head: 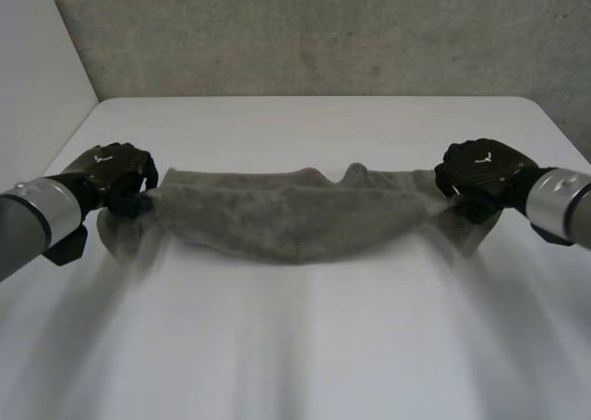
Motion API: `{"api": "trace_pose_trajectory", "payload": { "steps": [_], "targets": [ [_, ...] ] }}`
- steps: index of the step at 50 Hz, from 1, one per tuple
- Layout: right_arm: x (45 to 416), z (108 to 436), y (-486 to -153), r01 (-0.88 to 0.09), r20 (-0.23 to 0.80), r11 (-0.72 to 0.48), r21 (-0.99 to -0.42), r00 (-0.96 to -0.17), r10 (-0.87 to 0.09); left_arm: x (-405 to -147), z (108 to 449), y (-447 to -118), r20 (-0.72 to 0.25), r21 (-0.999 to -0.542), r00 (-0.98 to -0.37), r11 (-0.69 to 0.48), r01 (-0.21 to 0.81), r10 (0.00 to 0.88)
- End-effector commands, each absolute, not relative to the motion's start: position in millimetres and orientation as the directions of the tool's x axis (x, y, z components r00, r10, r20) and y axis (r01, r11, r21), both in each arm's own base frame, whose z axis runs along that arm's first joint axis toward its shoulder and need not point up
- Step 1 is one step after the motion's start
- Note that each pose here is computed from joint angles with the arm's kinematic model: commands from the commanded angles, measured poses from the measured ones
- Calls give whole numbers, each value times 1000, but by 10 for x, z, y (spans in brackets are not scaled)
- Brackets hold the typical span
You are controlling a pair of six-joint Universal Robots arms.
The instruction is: Fold the towel.
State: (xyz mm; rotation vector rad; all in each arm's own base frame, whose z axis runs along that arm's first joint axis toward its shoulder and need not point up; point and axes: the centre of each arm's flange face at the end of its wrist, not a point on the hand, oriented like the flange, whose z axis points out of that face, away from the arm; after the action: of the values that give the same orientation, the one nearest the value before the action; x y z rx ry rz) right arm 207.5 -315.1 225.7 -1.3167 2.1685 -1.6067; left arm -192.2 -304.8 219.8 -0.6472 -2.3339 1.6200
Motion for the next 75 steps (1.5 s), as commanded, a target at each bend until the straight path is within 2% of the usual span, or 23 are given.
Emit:
{"api": "trace_pose_trajectory", "payload": {
  "steps": [1,7,9,10,12,13,14,15,17,18,20,22,28,33,35,38,40,42,45,50,55,60,75],
  "targets": [
    [2028,2610,-3244,-568,392,5,-823,-574,-719,-1850,2312,-3150,-140,-926,-860,243,290,491],
    [2185,2519,-3588,-579,503,-119,-807,-566,-653,-1924,2286,-3474,-191,-944,-854,147,295,484],
    [2363,2596,-3834,-581,615,-256,-773,-587,-525,-2088,2383,-3739,-251,-961,-844,-15,277,473],
    [2364,2597,-3835,-581,616,-257,-773,-588,-525,-2089,2384,-3740,-252,-961,-844,-16,277,473],
    [2476,2985,-4073,-559,692,-425,-712,-659,-294,-2274,2727,-3953,-315,-939,-854,-265,218,414],
    [2476,2987,-4074,-559,693,-426,-712,-659,-293,-2275,2729,-3954,-315,-939,-854,-266,218,414],
    [2506,3263,-4137,-526,685,-514,-678,-706,-180,-2333,2960,-4020,-322,-905,-872,-390,169,370],
    [2507,3553,-4148,-474,639,-588,-655,-763,-97,-2333,2962,-4020,-322,-905,-872,-391,168,369],
    [2490,3838,-4100,-401,574,-655,-640,-817,-61,-2390,3471,-4005,-283,-804,-906,-593,45,315],
    [2490,3840,-4100,-400,573,-656,-640,-817,-61,-2390,3474,-4004,-283,-803,-906,-594,44,314],
    [2409,4229,-3935,-249,464,-722,-645,-879,-111,-2355,4056,-3778,-241,-683,-917,-727,-74,319],
    [2367,4302,-3886,-194,434,-724,-662,-887,-159,-2304,4223,-3687,-219,-661,-915,-741,-116,340],
    [2321,3986,-3856,-146,431,-626,-766,-839,-332,-2304,4213,-3618,-191,-684,-886,-705,-189,422],
    [2324,3732,-3780,-155,437,-544,-824,-785,-438,-2353,3906,-3635,-215,-749,-851,-640,-170,479],
    [2307,3592,-3779,-163,430,-503,-849,-767,-477,-2381,3590,-3640,-212,-807,-826,-571,-154,522],
    [2307,3303,-3741,-174,403,-417,-892,-722,-562,-2400,3382,-3640,-200,-843,-811,-518,-144,550],
    [2316,3120,-3716,-186,387,-370,-910,-697,-603,-2421,2877,-3641,-155,-918,-781,-380,-113,605],
    [2317,2708,-3663,-239,364,-276,-931,-652,-665,-2416,2619,-3638,-130,-947,-768,-307,-91,627],
    [2306,2496,-3628,-278,359,-232,-932,-627,-691,-2335,2194,-3606,-106,-981,-758,-191,-25,644],
    [2204,1940,-3475,-470,386,-117,-875,-530,-755,-2167,1756,-3535,-151,-989,-759,-97,116,633],
    [2089,1887,-3397,-552,385,-70,-831,-480,-789,-2121,1586,-3395,-210,-970,-736,-40,241,644],
    [2053,2000,-3384,-551,349,-28,-834,-488,-800,-2097,1603,-3251,-203,-948,-713,48,316,672],
    [2047,2217,-3561,-503,306,10,-864,-541,-783,-2118,1937,-3035,-139,-939,-715,139,316,685]
  ]
}}
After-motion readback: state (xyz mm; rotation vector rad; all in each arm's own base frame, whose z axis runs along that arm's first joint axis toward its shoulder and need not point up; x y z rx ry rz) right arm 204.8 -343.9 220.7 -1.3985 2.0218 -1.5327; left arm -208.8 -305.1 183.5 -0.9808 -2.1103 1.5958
